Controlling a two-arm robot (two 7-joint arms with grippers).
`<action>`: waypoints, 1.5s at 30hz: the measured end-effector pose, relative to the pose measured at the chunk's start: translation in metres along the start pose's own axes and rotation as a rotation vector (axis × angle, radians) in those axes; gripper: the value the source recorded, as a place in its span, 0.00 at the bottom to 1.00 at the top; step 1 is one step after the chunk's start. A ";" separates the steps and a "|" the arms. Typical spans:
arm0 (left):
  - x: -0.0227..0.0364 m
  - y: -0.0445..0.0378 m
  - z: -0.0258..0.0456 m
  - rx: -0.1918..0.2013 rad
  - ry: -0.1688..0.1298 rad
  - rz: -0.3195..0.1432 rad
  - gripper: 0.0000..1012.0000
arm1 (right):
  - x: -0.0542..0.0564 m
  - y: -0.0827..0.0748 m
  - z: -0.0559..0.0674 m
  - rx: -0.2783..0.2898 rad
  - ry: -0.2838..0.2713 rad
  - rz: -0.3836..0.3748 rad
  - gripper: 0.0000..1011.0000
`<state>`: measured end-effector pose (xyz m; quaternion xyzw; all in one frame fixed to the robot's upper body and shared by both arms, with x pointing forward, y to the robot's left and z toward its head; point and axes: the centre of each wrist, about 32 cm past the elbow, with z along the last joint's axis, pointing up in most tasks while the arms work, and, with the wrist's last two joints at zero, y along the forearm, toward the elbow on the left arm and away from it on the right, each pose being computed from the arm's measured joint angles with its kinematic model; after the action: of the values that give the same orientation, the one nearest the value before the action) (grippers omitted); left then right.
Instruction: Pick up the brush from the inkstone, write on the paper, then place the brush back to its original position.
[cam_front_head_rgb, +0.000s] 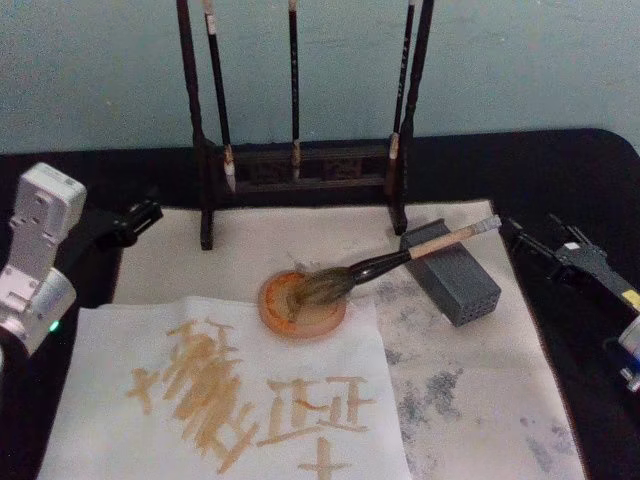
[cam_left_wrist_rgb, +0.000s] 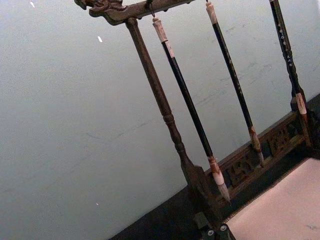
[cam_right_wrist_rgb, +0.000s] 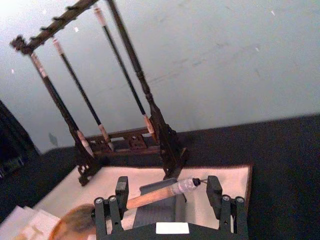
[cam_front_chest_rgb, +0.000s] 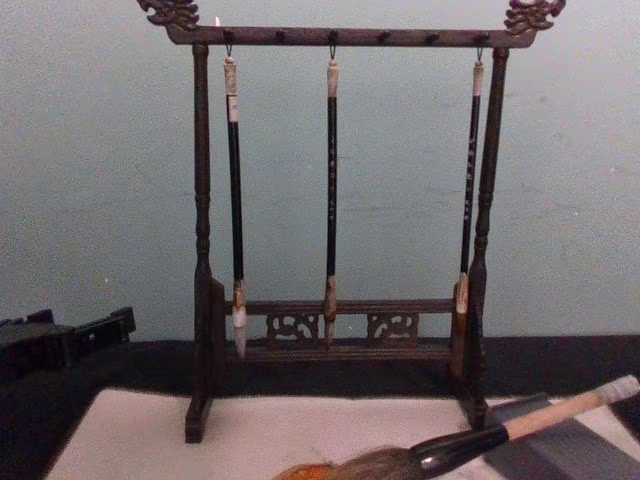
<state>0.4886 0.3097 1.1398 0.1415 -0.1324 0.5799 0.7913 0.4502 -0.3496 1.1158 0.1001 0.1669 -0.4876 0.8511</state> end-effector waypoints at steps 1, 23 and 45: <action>0.0000 0.0000 0.0000 0.000 0.000 0.000 0.99 | 0.001 0.000 -0.001 0.000 0.019 0.000 1.00; 0.0000 0.0000 0.0000 0.000 0.000 0.000 0.99 | 0.024 0.006 -0.017 0.006 0.485 -0.010 1.00; 0.0000 0.0000 0.0000 0.000 0.000 0.000 0.99 | 0.034 0.030 -0.023 -0.015 0.613 0.010 1.00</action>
<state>0.4886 0.3097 1.1398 0.1415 -0.1324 0.5799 0.7913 0.4878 -0.3540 1.0815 0.2369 0.4189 -0.4295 0.7642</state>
